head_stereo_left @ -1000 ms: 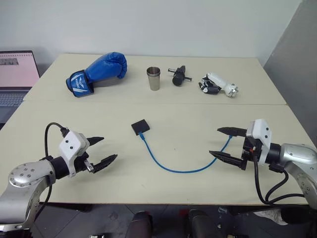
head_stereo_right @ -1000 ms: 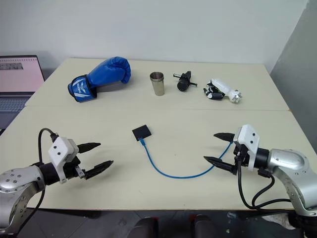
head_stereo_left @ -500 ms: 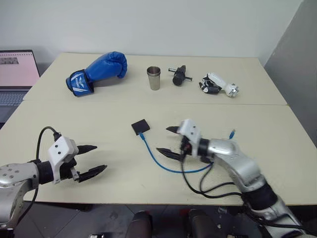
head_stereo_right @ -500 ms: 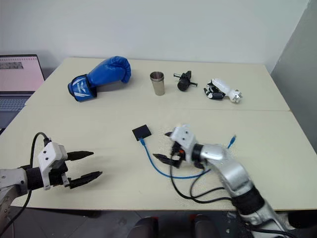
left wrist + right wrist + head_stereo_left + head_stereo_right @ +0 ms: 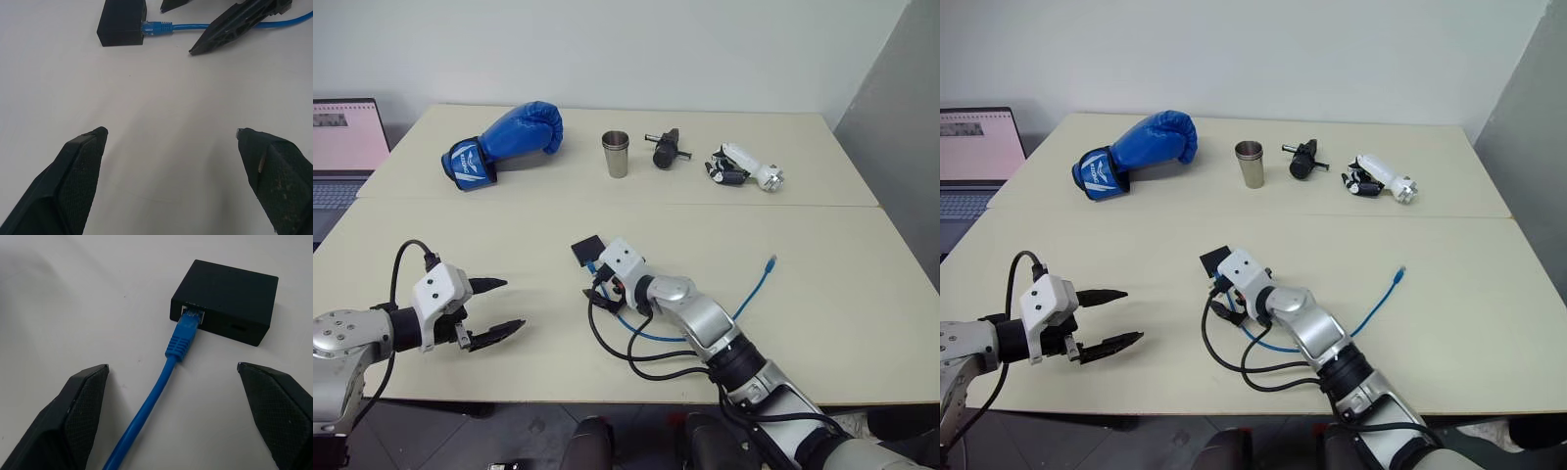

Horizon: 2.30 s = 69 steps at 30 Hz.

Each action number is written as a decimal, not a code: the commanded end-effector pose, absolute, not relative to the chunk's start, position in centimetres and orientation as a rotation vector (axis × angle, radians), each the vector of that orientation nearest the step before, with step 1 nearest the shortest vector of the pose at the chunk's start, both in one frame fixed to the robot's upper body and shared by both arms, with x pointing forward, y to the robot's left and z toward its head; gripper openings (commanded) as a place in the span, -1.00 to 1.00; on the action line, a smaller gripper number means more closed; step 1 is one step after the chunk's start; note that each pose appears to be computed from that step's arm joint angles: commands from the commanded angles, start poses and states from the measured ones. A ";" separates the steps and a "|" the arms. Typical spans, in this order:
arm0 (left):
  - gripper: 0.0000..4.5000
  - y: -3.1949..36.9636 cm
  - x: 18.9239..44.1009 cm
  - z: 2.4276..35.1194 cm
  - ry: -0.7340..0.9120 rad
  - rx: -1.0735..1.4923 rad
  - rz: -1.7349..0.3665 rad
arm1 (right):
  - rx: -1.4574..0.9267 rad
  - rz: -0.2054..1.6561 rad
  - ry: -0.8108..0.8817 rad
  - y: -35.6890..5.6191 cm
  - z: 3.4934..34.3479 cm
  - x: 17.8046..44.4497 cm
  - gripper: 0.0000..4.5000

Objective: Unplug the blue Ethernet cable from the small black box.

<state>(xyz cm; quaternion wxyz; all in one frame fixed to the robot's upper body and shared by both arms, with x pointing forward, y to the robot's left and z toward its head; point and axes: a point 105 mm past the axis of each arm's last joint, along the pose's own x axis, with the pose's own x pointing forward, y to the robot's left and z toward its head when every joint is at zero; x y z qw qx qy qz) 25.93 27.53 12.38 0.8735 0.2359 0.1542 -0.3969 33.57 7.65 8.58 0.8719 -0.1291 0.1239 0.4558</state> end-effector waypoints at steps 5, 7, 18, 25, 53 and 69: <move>1.00 27.2 26.4 12.7 0.296 0.513 -0.840 | -0.286 0.937 0.225 8.1 9.4 34.1 0.24; 1.00 27.3 26.6 12.6 0.299 0.510 -0.826 | -0.287 0.923 0.228 7.8 9.3 34.4 0.02; 1.00 27.1 27.2 13.1 0.289 0.339 -0.789 | -0.381 0.870 0.103 5.0 10.3 35.4 -0.99; 1.00 24.4 27.3 13.5 0.328 0.017 -0.825 | -0.704 1.094 -0.235 1.4 13.1 31.9 -0.99; 1.00 17.0 27.2 18.4 0.312 -0.437 -1.120 | -1.051 1.255 -0.778 -0.2 19.2 28.5 -0.99; -0.36 16.3 26.9 17.7 0.354 -0.433 -1.148 | -1.109 1.203 -0.827 -0.4 19.4 29.0 -0.99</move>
